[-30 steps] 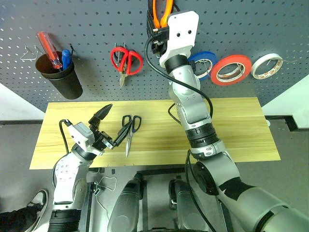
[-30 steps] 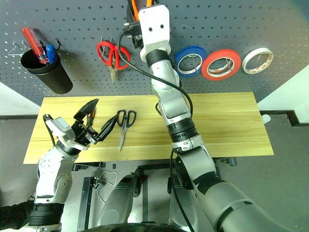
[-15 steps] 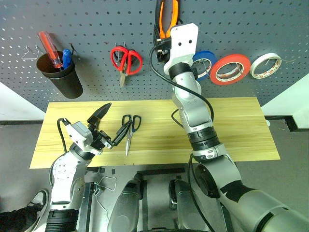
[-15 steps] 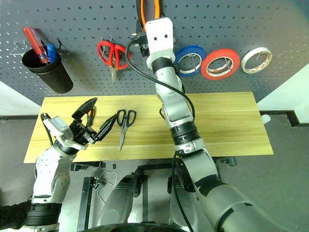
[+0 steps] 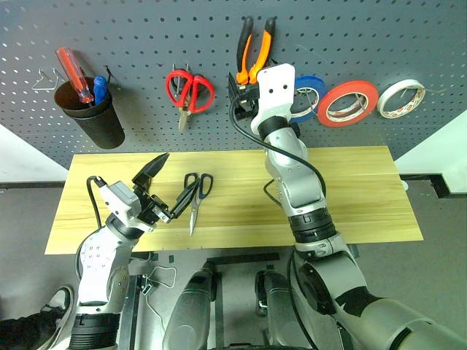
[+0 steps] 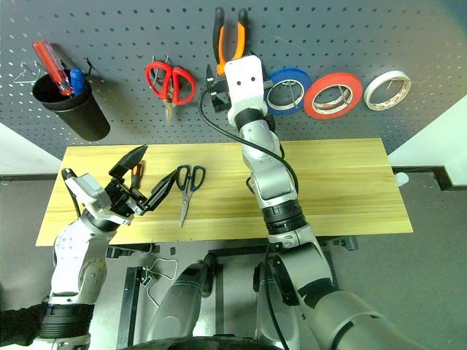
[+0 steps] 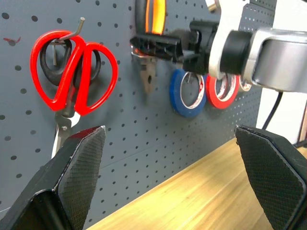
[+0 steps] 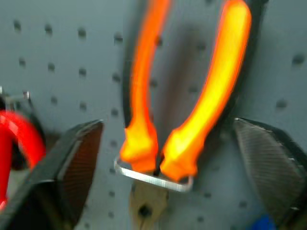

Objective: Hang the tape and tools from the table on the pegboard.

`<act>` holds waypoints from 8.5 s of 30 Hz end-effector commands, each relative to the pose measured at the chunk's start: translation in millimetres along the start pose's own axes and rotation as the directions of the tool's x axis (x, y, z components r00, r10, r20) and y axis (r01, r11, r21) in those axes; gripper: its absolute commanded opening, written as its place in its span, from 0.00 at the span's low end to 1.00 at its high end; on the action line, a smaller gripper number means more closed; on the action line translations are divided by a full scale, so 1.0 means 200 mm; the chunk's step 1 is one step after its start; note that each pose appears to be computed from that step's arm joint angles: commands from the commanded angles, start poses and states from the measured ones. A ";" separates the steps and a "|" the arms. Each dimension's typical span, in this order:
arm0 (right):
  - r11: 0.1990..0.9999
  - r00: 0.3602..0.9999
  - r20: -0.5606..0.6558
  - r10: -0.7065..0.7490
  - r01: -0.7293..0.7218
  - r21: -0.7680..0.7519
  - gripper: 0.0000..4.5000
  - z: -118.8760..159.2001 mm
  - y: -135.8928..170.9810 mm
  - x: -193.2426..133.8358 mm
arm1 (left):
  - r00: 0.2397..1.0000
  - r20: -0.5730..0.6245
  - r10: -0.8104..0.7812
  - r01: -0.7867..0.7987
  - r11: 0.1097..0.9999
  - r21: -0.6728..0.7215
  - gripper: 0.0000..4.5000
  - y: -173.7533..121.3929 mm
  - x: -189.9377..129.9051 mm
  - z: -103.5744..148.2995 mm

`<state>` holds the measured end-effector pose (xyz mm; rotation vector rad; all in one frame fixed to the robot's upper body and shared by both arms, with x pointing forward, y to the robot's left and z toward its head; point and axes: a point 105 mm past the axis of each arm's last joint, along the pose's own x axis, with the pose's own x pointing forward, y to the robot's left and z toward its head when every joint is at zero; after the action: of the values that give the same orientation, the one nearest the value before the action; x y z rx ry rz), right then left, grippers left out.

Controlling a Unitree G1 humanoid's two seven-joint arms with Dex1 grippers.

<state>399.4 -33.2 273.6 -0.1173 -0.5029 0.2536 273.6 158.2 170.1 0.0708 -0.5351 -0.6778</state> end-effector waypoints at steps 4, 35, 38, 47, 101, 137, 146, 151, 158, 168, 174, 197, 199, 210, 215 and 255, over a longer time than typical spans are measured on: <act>0.999 0.996 0.080 0.042 -0.042 0.008 0.99 0.13 0.02 -0.01 | 1.000 -0.005 0.007 -0.007 1.000 0.001 1.00 -0.01 -0.04 0.00; 0.944 0.938 -0.111 0.327 -0.330 -0.005 0.99 0.01 -0.08 -0.46 | 0.964 -0.173 0.200 -0.210 0.977 -0.042 1.00 -0.04 -0.31 -0.11; 0.904 0.893 -0.146 0.427 -0.425 0.047 0.99 0.01 -0.05 -0.55 | 0.925 -0.239 0.294 -0.308 0.951 -0.022 1.00 0.02 -0.33 -0.17; 0.712 0.699 -0.144 0.701 -0.675 0.192 0.99 0.10 0.08 -0.83 | 0.688 -0.468 0.555 -0.575 0.810 0.115 1.00 0.12 -0.23 -0.40; 0.678 0.604 -0.321 0.730 -0.700 0.225 1.00 0.04 0.06 -1.08 | 0.238 -0.916 0.323 -0.525 0.836 0.159 0.96 -0.16 -0.01 -0.88; 0.695 0.615 -0.341 0.711 -0.687 0.211 1.00 0.02 0.04 -1.08 | 0.451 -0.835 0.315 -0.364 0.919 0.150 0.13 -0.22 0.06 -0.70; 0.698 0.613 -0.358 0.704 -0.689 0.194 1.00 0.02 0.00 -1.10 | 0.574 -0.769 0.280 -0.260 0.953 0.152 0.13 -0.25 0.06 -0.59; 0.696 0.607 -0.373 0.702 -0.696 0.176 1.00 0.05 -0.05 -1.13 | 0.636 -0.728 0.254 -0.204 0.966 0.159 0.13 -0.27 0.08 -0.54; 0.710 0.629 -0.361 0.689 -0.684 0.165 1.00 0.08 -0.14 -1.16 | 0.776 -0.591 0.221 -0.108 0.969 0.221 0.13 -0.29 0.15 -0.42; 0.744 0.747 -0.093 0.659 -0.627 0.230 1.00 0.26 -0.15 -1.13 | 0.905 -0.342 0.252 -0.150 0.943 0.299 0.13 -0.24 0.22 -0.27; 0.753 0.781 0.025 0.624 -0.609 0.248 1.00 0.31 -0.12 -1.12 | 0.944 -0.230 0.236 -0.155 0.934 0.322 0.13 -0.24 0.22 -0.21; 0.747 0.787 0.093 0.610 -0.610 0.265 1.00 0.29 -0.11 -1.10 | 0.920 0.079 0.384 -0.379 0.819 0.430 0.12 -0.01 0.31 -0.02; 0.748 0.787 0.091 0.610 -0.610 0.262 1.00 0.29 -0.11 -1.10 | 0.921 0.040 0.387 -0.367 0.829 0.422 0.12 0.00 0.32 -0.06; 0.755 0.789 0.063 0.611 -0.605 0.253 1.00 0.28 -0.12 -1.10 | 0.914 0.050 0.402 -0.385 0.825 0.412 0.12 0.04 0.40 -0.10; 0.760 0.792 0.048 0.608 -0.599 0.251 1.00 0.27 -0.12 -1.11 | 0.910 0.053 0.412 -0.393 0.813 0.429 0.12 0.07 0.40 -0.10; 0.779 0.803 -0.013 0.596 -0.574 0.252 1.00 0.24 -0.12 -1.13 | 0.754 -0.299 0.586 -0.438 0.786 0.436 0.97 0.24 0.24 -0.49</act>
<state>195.3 -117.5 208.7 -0.0245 -0.2917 0.9040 384.1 148.2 117.3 0.4045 -0.2436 -0.0157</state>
